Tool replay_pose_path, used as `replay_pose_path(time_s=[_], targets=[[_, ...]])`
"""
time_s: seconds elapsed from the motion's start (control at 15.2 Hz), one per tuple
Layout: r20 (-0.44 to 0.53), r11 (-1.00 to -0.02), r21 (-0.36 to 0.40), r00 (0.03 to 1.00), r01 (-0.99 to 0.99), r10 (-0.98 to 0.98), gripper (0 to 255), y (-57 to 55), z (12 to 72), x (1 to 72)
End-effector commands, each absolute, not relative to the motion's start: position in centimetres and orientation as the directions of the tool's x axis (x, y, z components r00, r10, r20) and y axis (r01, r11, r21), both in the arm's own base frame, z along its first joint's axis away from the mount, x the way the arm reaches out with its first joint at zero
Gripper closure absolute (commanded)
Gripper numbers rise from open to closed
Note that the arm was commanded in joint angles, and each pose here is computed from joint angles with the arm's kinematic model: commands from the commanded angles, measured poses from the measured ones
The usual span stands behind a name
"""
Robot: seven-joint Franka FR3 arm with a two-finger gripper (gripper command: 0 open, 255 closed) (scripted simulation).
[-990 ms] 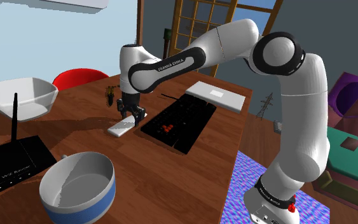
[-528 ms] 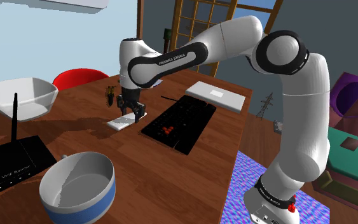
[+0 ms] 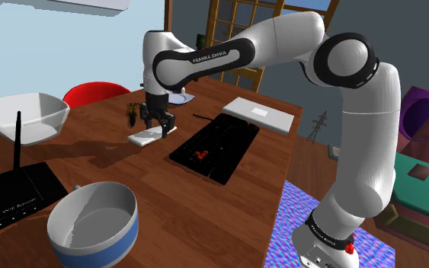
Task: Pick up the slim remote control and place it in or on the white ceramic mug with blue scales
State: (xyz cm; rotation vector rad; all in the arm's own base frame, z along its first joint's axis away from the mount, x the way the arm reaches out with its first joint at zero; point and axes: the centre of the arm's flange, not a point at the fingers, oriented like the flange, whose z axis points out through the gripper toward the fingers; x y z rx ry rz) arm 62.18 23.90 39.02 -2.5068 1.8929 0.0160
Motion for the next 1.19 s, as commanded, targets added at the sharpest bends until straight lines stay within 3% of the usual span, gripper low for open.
replay_pose_path(time_s=[0.0,1.12], targets=[[-0.008,-0.274,0.006,0.274,-0.962,-0.962,255,23.8,40.1,62.2],[-0.008,-0.274,0.006,0.274,-0.962,-0.962,255,23.8,49.1,62.2]])
